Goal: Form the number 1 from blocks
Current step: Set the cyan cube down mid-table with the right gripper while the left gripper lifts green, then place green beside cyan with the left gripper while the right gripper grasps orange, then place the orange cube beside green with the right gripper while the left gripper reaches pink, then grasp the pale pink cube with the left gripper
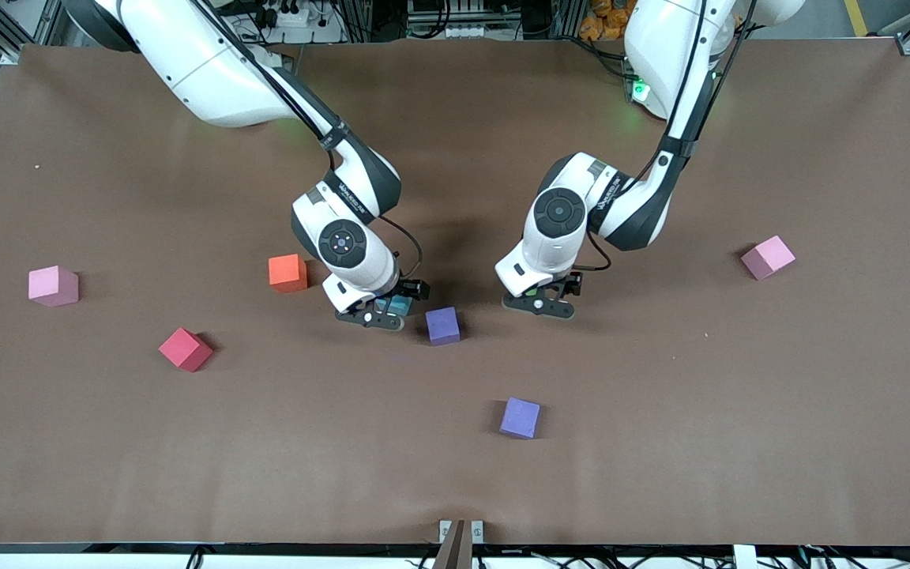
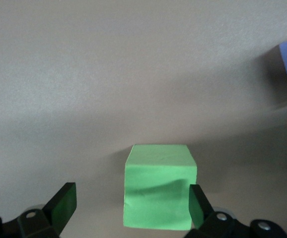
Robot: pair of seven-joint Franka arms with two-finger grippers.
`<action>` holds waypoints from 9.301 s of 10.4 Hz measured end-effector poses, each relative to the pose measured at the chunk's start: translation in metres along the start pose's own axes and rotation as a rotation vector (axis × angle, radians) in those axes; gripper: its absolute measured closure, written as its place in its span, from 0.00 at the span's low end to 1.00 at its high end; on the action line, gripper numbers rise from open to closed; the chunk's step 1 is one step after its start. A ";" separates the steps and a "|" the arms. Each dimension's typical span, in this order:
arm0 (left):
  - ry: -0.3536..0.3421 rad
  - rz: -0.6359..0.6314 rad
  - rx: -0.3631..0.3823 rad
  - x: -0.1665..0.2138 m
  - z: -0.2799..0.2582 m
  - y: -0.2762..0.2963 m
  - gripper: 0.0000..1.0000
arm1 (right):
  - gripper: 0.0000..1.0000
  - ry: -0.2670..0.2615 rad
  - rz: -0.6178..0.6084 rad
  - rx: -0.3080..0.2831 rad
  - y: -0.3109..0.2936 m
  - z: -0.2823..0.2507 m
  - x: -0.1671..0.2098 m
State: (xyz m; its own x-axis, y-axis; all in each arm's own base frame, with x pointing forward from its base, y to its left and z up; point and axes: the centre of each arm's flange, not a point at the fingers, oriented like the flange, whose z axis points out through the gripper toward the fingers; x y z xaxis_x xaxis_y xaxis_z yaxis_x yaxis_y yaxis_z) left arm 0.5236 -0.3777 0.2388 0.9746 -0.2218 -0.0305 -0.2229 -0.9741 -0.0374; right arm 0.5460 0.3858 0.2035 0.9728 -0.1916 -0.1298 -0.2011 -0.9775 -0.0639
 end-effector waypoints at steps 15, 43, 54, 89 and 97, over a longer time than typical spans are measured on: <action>0.024 0.012 -0.014 -0.015 0.044 0.015 0.01 | 0.47 -0.058 -0.200 -0.086 -0.081 0.010 -0.290; -0.036 -0.293 -0.056 -0.157 0.019 0.206 0.34 | 0.00 -0.058 -0.400 -0.172 0.217 -0.044 0.019; -0.049 -0.317 -0.079 -0.195 0.051 0.219 0.17 | 0.37 -0.080 -0.365 -0.142 0.220 -0.025 0.019; -0.136 0.811 0.128 -0.137 0.005 -0.401 0.00 | 0.40 -0.045 -0.163 -0.111 -0.100 0.033 -0.167; -0.131 0.780 0.117 -0.151 0.030 -0.446 0.00 | 0.40 -0.059 -0.184 -0.144 -0.102 0.034 -0.178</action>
State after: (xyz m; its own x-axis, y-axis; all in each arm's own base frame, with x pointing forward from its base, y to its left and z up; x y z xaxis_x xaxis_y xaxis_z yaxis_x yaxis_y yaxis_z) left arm 0.4756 0.0916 0.2303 0.5283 -0.8233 -0.2077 -0.8470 -0.5279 -0.0617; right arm 0.3898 0.5222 0.1993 0.9823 -0.0075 -0.1870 0.0018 -0.9988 0.0495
